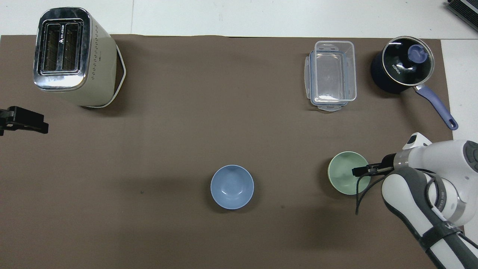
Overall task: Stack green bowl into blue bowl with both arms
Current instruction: 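Grasp the green bowl rim and lift it toward the blue bowl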
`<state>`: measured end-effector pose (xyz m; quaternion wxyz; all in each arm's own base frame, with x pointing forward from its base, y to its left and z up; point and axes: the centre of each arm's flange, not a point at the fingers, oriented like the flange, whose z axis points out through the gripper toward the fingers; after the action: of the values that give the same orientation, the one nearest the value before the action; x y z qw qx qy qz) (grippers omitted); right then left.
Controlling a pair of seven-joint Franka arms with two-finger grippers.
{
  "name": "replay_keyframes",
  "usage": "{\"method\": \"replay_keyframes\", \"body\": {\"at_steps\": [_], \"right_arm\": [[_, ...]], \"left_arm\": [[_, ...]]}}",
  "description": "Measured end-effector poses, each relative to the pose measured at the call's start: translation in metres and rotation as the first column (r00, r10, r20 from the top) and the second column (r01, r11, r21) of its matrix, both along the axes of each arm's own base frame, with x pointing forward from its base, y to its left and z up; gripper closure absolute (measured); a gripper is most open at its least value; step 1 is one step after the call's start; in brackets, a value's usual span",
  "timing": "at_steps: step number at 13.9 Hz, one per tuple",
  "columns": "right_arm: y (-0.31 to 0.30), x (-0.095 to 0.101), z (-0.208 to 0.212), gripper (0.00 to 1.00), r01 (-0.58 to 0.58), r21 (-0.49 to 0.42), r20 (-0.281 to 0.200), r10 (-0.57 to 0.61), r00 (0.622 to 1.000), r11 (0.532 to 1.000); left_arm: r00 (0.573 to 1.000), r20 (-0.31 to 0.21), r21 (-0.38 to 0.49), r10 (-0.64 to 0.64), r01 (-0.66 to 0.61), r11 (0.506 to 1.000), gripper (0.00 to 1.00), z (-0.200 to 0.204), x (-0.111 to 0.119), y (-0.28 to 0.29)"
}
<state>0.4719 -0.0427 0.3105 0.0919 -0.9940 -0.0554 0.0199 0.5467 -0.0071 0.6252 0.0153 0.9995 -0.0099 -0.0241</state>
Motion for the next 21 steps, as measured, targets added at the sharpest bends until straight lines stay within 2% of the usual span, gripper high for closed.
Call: {"method": "replay_keyframes", "body": {"at_steps": [4, 7, 10, 12, 14, 18, 21], "right_arm": [[0.003, 0.001, 0.001, 0.64, 0.052, 0.055, 0.006, -0.052, 0.999, 0.997], [0.003, 0.002, 0.002, 0.95, 0.055, 0.058, 0.009, -0.056, 0.998, 0.997], [0.006, 0.009, 0.011, 0.96, 0.033, 0.062, 0.025, -0.034, 0.999, 0.998], [0.010, 0.017, 0.031, 0.96, 0.013, 0.077, 0.017, -0.014, 1.000, 0.997], [0.018, 0.022, 0.053, 0.96, -0.009, 0.079, 0.037, 0.006, 0.999, 0.997], [0.071, 0.019, 0.082, 0.96, -0.087, 0.090, 0.087, 0.079, 0.993, 0.992], [0.129, 0.012, 0.086, 0.96, -0.119, 0.111, 0.077, 0.111, 0.991, 0.987]], "left_arm": [[1.000, 0.000, 0.000, 0.000, 0.000, 1.000, 0.00, 0.000, 0.000, 0.000], [1.000, 0.000, 0.000, 0.000, 0.000, 1.000, 0.00, 0.000, 0.000, 0.000], [1.000, 0.000, 0.000, 0.000, 0.000, 1.000, 0.00, 0.000, 0.000, 0.000], [1.000, 0.000, 0.000, 0.000, 0.000, 1.000, 0.00, 0.000, 0.000, 0.000], [1.000, 0.000, 0.000, 0.000, 0.000, 1.000, 0.00, 0.000, 0.000, 0.000], [1.000, 0.000, 0.000, 0.000, 0.000, 1.000, 0.00, 0.000, 0.000, 0.000], [1.000, 0.000, 0.000, 0.000, 0.000, 1.000, 0.00, 0.000, 0.000, 0.000]]}}
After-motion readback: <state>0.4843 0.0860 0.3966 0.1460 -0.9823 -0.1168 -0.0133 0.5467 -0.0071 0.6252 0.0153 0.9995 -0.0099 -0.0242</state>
